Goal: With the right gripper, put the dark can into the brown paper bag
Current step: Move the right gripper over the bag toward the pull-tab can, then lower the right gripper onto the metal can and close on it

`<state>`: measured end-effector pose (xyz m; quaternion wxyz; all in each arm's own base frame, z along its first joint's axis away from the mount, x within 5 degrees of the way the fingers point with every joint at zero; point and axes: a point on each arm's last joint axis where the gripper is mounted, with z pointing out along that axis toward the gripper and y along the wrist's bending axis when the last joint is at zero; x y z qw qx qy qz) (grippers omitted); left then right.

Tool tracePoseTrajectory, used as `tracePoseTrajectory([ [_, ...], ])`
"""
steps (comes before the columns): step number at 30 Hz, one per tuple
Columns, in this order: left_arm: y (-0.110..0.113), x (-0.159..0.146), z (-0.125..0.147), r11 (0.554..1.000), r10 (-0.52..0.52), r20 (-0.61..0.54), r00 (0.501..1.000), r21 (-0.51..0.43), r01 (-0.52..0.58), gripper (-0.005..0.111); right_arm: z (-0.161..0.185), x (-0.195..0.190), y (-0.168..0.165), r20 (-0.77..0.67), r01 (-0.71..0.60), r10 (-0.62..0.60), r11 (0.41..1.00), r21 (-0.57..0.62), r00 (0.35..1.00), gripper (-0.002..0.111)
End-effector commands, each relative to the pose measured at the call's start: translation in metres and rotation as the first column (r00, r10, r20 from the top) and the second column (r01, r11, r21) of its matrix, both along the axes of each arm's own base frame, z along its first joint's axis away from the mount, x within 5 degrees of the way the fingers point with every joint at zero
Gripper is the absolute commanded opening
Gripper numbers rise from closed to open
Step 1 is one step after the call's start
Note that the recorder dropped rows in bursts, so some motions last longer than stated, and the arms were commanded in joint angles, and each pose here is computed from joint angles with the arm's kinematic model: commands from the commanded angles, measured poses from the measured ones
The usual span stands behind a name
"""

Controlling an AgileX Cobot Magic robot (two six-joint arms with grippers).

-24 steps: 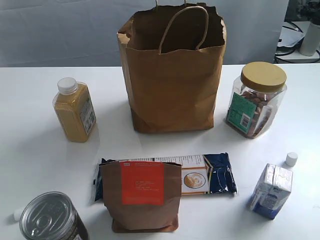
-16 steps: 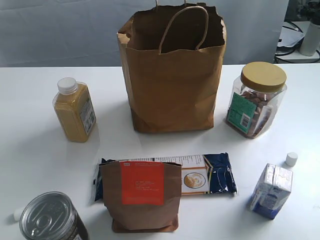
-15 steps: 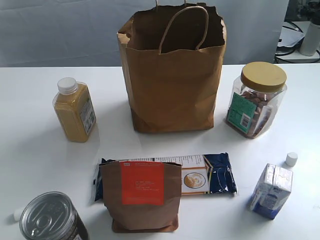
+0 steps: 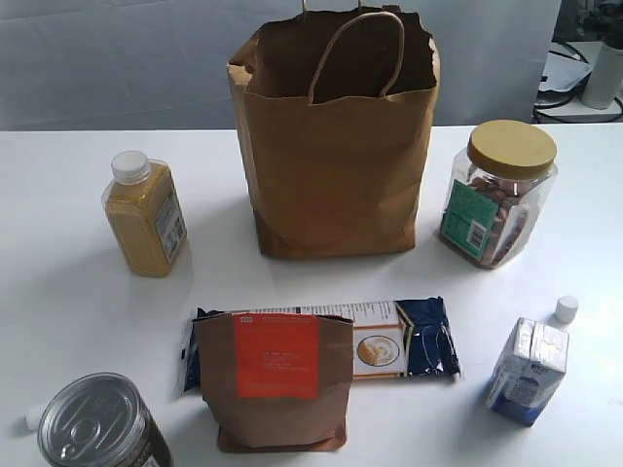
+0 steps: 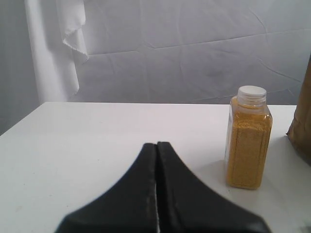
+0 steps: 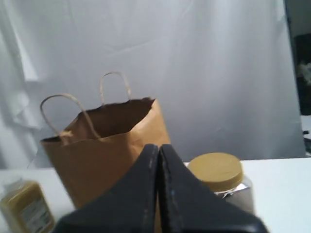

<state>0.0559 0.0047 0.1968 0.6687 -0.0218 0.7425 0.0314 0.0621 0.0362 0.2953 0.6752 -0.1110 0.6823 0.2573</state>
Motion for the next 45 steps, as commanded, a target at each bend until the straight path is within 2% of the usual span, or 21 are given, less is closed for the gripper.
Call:
tracePoseTrajectory([
  [1, 0.0, 0.0, 0.0, 1.0, -0.005, 0.007, 1.0, 0.0, 0.005, 0.0, 0.038, 0.019, 0.036, -0.195, -0.219, 0.182, 0.958, -0.186, 0.964, 0.0],
  [4, 0.0, 0.0, 0.0, 1.0, -0.005, 0.007, 1.0, 0.0, 0.005, 0.0, 0.057, 0.03, 0.071, -0.321, -0.371, 0.272, 0.878, -0.303, 0.907, 0.0],
  [6, 0.0, 0.0, 0.0, 1.0, -0.005, 0.007, 1.0, 0.0, 0.005, 0.0, 0.07, 0.03, 0.101, -0.408, -0.483, 0.338, 0.81, -0.334, 0.848, 0.0],
  [7, 0.0, 0.0, 0.0, 1.0, -0.005, 0.007, 1.0, 0.0, 0.005, 0.0, 0.074, 0.026, 0.125, -0.449, -0.556, 0.385, 0.754, -0.351, 0.806, 0.0],
  [9, 0.0, 0.0, 0.0, 1.0, -0.005, 0.007, 1.0, 0.0, 0.005, 0.0, 0.076, 0.023, 0.159, -0.504, -0.601, 0.399, 0.723, -0.34, 0.766, 0.0],
  [13, 0.0, 0.0, 0.0, 1.0, -0.005, 0.007, 1.0, 0.0, 0.005, 0.0, 0.073, 0.02, 0.228, -0.638, -0.639, 0.328, 0.688, -0.344, 0.697, 0.003],
  [15, 0.0, 0.0, 0.0, 1.0, -0.005, 0.007, 1.0, 0.0, 0.005, 0.0, 0.072, 0.015, 0.258, -0.687, -0.648, 0.271, 0.662, -0.376, 0.675, 0.015],
  [17, 0.0, 0.0, 0.0, 1.0, -0.005, 0.007, 1.0, 0.0, 0.005, 0.0, 0.071, 0.008, 0.289, -0.717, -0.663, 0.244, 0.643, -0.385, 0.653, 0.037],
  [19, 0.0, 0.0, 0.0, 1.0, -0.005, 0.007, 1.0, 0.0, 0.005, 0.0, 0.07, 0.004, 0.311, -0.733, -0.666, 0.233, 0.644, -0.377, 0.639, 0.053],
  [22, 0.0, 0.0, 0.0, 1.0, -0.005, 0.007, 1.0, 0.0, 0.005, 0.0, 0.06, -0.001, 0.333, -0.755, -0.671, 0.202, 0.635, -0.384, 0.623, 0.065],
  [26, 0.0, 0.0, 0.0, 1.0, -0.005, 0.007, 1.0, 0.0, 0.005, 0.0, 0.039, -0.002, 0.36, -0.79, -0.689, 0.173, 0.618, -0.378, 0.588, 0.072],
  [36, 0.0, 0.0, 0.0, 1.0, -0.005, 0.007, 1.0, 0.0, 0.005, 0.0, -0.014, -0.012, 0.396, -0.826, -0.712, 0.081, 0.558, -0.426, 0.558, 0.081],
  [45, 0.0, 0.0, 0.0, 1.0, -0.005, 0.007, 1.0, 0.0, 0.005, 0.0, -0.043, -0.033, 0.41, -0.841, -0.739, 0.062, 0.515, -0.435, 0.538, 0.081],
])
